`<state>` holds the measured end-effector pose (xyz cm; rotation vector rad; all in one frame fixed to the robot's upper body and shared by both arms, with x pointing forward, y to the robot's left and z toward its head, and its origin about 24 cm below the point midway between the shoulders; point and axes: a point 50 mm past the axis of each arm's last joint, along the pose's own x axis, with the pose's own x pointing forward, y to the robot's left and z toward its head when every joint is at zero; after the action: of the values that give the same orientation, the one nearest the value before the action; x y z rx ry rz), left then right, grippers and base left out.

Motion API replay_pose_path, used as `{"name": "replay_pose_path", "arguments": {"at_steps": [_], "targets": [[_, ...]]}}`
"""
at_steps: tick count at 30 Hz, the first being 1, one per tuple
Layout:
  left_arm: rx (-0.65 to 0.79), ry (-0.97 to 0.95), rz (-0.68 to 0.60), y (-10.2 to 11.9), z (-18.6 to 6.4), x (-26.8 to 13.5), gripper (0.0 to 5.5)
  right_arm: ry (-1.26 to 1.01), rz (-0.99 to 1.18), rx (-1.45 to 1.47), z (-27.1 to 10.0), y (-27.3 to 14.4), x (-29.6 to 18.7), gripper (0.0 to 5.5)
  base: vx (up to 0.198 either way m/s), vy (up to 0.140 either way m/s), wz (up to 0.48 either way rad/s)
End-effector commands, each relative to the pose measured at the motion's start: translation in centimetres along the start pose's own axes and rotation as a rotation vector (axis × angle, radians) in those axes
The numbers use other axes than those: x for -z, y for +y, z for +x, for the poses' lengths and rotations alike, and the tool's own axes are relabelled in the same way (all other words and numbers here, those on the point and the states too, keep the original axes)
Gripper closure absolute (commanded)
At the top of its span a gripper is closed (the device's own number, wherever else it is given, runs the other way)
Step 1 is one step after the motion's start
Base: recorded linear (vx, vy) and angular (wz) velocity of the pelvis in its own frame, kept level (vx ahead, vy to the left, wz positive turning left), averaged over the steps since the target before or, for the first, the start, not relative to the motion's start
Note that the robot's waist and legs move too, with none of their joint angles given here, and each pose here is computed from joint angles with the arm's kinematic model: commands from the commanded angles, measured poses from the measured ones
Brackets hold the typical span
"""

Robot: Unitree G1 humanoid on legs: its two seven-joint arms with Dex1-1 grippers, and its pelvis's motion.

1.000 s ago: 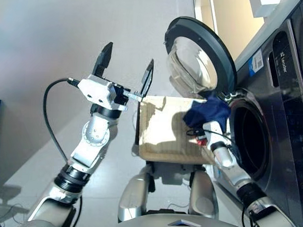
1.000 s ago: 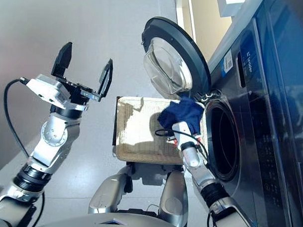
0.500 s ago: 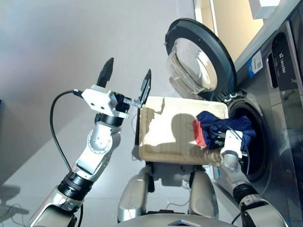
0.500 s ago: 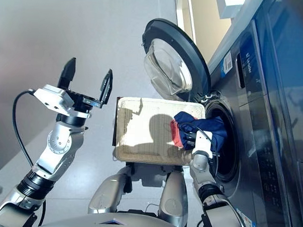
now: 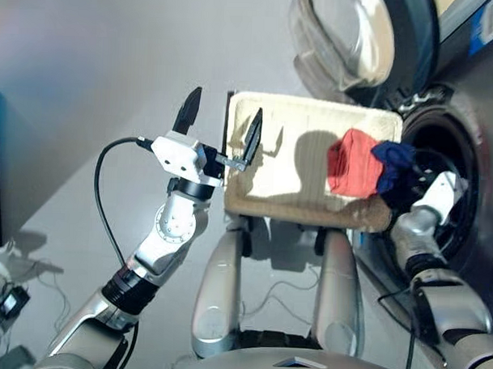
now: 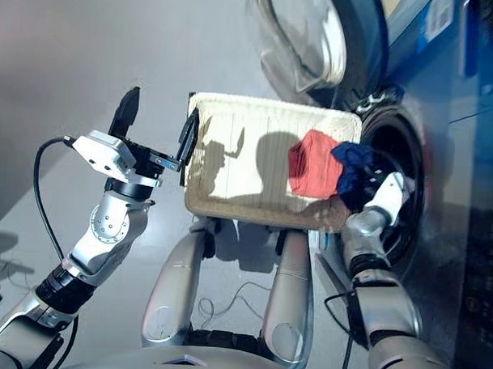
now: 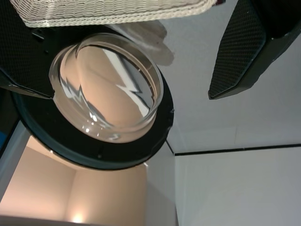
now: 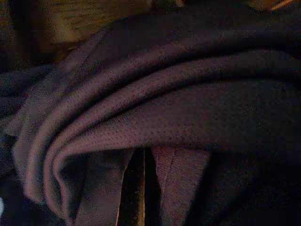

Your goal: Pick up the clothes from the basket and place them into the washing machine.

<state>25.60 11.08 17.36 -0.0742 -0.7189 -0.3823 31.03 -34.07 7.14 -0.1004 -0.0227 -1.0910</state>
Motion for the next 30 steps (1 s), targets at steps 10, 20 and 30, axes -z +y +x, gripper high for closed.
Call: {"name": "replay_pose_path", "arguments": {"at_steps": [10, 20, 30], "targets": [[-0.03, -0.206, 0.004, 0.3, 1.1, -4.0, 0.0, -0.158, 0.421, 0.439, 5.5, -6.7, -8.7, 5.5, 0.0, 0.0, 0.0], [-0.052, -0.233, 0.009, 0.9, 1.2, -4.4, 0.0, -0.222, 0.495, 0.415, 5.6, -6.7, -10.6, 0.0, 0.0, 0.0, 0.0], [-0.062, -0.25, 0.032, 1.0, 1.5, -4.5, 0.0, -0.289, 0.252, -0.154, 0.1, 0.8, -7.0, 0.0, 0.0, 0.0, 0.0]]}}
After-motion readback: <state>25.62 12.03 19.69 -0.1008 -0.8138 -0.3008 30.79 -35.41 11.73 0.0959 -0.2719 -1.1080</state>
